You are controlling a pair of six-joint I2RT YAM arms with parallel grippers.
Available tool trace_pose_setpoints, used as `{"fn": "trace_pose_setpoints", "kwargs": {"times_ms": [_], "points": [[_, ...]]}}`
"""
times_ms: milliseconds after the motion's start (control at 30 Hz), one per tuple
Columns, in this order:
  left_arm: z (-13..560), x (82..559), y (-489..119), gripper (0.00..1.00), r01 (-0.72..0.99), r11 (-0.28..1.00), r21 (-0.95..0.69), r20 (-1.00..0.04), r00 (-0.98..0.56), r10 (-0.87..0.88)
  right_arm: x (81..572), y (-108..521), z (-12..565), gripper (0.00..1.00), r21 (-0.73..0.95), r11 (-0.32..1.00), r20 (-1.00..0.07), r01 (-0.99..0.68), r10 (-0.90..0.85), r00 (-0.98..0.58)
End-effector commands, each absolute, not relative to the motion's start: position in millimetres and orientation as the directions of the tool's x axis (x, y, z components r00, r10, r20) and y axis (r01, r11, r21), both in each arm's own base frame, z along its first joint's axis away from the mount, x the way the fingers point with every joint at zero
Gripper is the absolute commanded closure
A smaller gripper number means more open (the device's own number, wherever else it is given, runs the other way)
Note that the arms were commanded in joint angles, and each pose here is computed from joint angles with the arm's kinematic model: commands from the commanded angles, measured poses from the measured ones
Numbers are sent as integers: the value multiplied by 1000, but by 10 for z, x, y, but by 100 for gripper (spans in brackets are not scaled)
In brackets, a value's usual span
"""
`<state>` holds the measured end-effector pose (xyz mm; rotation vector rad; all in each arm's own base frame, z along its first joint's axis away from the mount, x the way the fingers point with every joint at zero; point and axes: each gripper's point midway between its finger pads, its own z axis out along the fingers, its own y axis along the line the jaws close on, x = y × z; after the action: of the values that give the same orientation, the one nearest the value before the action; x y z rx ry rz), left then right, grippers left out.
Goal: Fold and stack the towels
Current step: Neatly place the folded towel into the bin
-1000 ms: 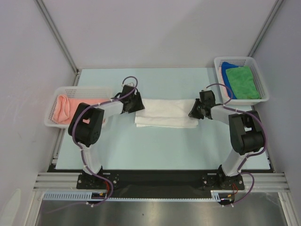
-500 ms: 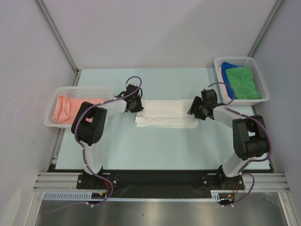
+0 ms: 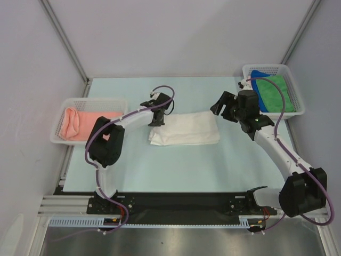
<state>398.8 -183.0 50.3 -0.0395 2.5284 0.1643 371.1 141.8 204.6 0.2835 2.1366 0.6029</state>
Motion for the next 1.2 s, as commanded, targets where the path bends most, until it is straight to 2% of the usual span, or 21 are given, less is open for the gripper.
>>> {"fn": "trace_pose_setpoints", "kwargs": {"times_ms": [0,367,633,767,833,867,900,1033,1167], "points": [[850,4018,-1611,100,-100,958,270,-608,-789,89,3634,1419,2348,25,506,860,-731,-66,387,-561],[1836,4017,-1009,100,-261,831,492,-690,-698,189,3279,1718,2325,25,517,841,-739,-159,345,-580],[2518,3904,-407,100,-396,774,494,-766,-619,172,3207,1814,2307,25,516,836,-739,-190,322,-592],[2518,3803,3,100,-436,740,513,-766,-622,164,3213,1892,2303,25,519,830,-737,-205,314,-598],[2552,3829,112,100,-485,730,481,-803,-578,145,3214,1921,2311,25,520,828,-738,-210,312,-598],[2474,3749,242,100,-474,711,519,-782,-598,173,3216,1932,2310,26,521,827,-738,-213,311,-599],[2510,3816,281,100,-510,713,481,-820,-550,160,3210,1940,2313,26,525,824,-736,-213,314,-601],[2335,3722,672,100,-562,645,518,-807,-571,152,3196,2009,2313,26,549,803,-732,-230,330,-596],[2384,3718,884,100,-620,629,470,-849,-514,127,3202,2020,2283,25,537,811,-736,-235,314,-600]]}}
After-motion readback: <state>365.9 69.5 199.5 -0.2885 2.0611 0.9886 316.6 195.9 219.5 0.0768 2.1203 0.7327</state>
